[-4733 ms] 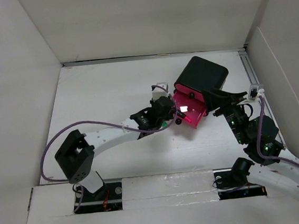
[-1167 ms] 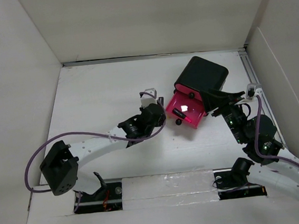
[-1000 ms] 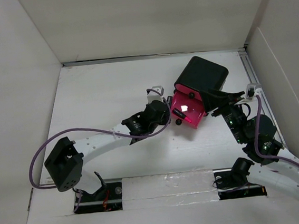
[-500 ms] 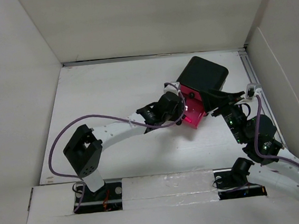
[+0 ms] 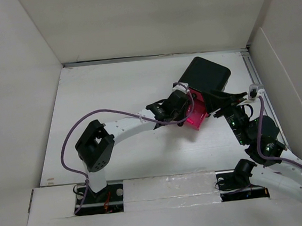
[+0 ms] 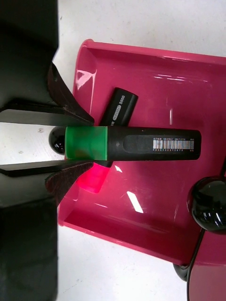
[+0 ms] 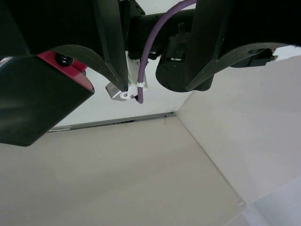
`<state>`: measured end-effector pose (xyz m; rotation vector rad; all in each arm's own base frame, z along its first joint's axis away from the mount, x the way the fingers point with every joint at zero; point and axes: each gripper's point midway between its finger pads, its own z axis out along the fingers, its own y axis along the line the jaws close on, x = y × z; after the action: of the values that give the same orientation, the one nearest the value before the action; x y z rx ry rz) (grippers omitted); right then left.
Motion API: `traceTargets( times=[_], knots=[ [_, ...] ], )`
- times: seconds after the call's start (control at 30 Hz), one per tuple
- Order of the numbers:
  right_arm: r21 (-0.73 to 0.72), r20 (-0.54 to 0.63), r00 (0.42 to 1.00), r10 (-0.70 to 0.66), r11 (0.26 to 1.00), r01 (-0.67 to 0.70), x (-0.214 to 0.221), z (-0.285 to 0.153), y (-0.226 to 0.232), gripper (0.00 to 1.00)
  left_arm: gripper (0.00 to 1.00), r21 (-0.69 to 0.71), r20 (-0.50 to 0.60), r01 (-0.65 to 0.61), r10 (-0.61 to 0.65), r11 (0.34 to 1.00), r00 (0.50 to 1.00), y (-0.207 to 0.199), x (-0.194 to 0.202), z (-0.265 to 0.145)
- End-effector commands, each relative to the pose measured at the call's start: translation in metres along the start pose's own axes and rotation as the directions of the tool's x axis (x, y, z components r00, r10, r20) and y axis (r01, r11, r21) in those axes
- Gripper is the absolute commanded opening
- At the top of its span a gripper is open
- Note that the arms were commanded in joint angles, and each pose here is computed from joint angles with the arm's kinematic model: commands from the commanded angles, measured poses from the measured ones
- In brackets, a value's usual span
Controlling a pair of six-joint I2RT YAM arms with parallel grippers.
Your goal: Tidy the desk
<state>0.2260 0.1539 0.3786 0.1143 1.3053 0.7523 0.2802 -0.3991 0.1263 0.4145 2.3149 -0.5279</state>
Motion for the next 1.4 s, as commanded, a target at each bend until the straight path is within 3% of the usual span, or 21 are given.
traceTargets(
  times=[0.0,0.07,0.1,0.17,0.2,0.3,0.37,0.47,0.5,0.6,0.67,0.77,0.8,0.87,1.03,1.13,1.37],
  knots=[
    [-0.01,0.039,0.999,0.021,1.0,-0.021,-0.014,0.001,0.004,0.56,0.22,0.03,0.041,-0.016,0.015,0.999,0.999,-0.013,-0.019,-0.002],
    [-0.003,0.043,0.999,0.022,1.0,-0.022,-0.014,0.001,0.002,0.56,0.31,0.034,0.057,-0.013,0.011,0.999,0.998,-0.015,-0.022,-0.001],
    [-0.002,0.044,0.999,0.021,1.0,-0.02,-0.014,0.0,0.002,0.56,0.41,0.04,0.073,-0.008,0.005,0.999,0.997,-0.016,-0.026,-0.001],
    [-0.001,0.047,0.999,0.022,1.0,-0.022,-0.015,0.0,0.002,0.56,0.5,0.041,0.095,0.003,-0.007,0.999,0.995,-0.017,-0.03,-0.003],
    [0.0,0.046,0.999,0.023,1.0,-0.023,-0.015,0.0,0.001,0.56,0.59,0.053,0.122,0.009,-0.015,0.999,0.992,-0.019,-0.038,-0.007],
    [0.004,0.051,0.998,0.024,1.0,-0.024,-0.015,-0.001,0.0,0.56,0.67,0.07,0.177,0.021,-0.033,0.997,0.984,-0.02,-0.051,-0.019],
    [0.001,0.054,0.998,0.028,1.0,-0.028,-0.017,-0.001,0.001,0.56,0.67,0.064,0.206,0.03,-0.043,0.997,0.978,-0.016,-0.053,-0.025],
    [0.004,0.051,0.998,0.024,1.0,-0.024,-0.015,0.0,0.0,0.56,0.48,0.082,0.288,0.052,-0.074,0.995,0.955,-0.011,-0.067,-0.046],
    [0.004,0.051,0.998,0.026,1.0,-0.026,-0.015,0.0,0.001,0.56,0.33,0.109,0.327,0.06,-0.093,0.992,0.94,-0.013,-0.077,-0.06],
    [0.005,0.05,0.998,0.027,1.0,-0.027,-0.015,0.0,0.0,0.56,0.11,0.13,0.347,0.055,-0.097,0.99,0.933,-0.006,-0.068,-0.072],
    [0.001,0.05,0.998,0.024,1.0,-0.024,-0.015,0.0,0.001,0.56,0.08,0.127,0.312,0.035,-0.073,0.991,0.947,0.003,-0.044,-0.068],
    [-0.003,0.045,0.999,0.026,1.0,-0.026,-0.013,0.001,0.002,0.56,0.11,0.166,0.272,-0.001,-0.045,0.986,0.961,0.007,-0.017,-0.067],
    [-0.002,0.043,0.999,0.026,1.0,-0.026,-0.012,0.001,0.002,0.56,0.19,0.18,0.263,-0.01,-0.038,0.984,0.964,0.006,-0.011,-0.066],
    [-0.006,0.038,0.999,0.023,1.0,-0.023,-0.011,0.002,0.003,0.56,0.25,0.194,0.216,-0.024,-0.019,0.981,0.976,0.009,0.009,-0.06],
    [-0.012,0.031,0.999,0.021,1.0,-0.021,-0.009,0.003,0.005,0.56,0.52,0.197,0.164,-0.039,0.007,0.98,0.986,0.012,0.033,-0.043],
    [-0.024,0.028,0.999,0.022,1.0,-0.021,-0.01,0.003,0.007,0.56,0.57,0.193,0.146,-0.049,0.021,0.98,0.989,0.011,0.038,-0.032],
    [-0.014,0.026,1.0,0.017,1.0,-0.017,-0.008,0.004,0.005,0.56,0.57,0.196,0.128,-0.064,0.039,0.978,0.991,0.005,0.041,-0.011]
  ],
)
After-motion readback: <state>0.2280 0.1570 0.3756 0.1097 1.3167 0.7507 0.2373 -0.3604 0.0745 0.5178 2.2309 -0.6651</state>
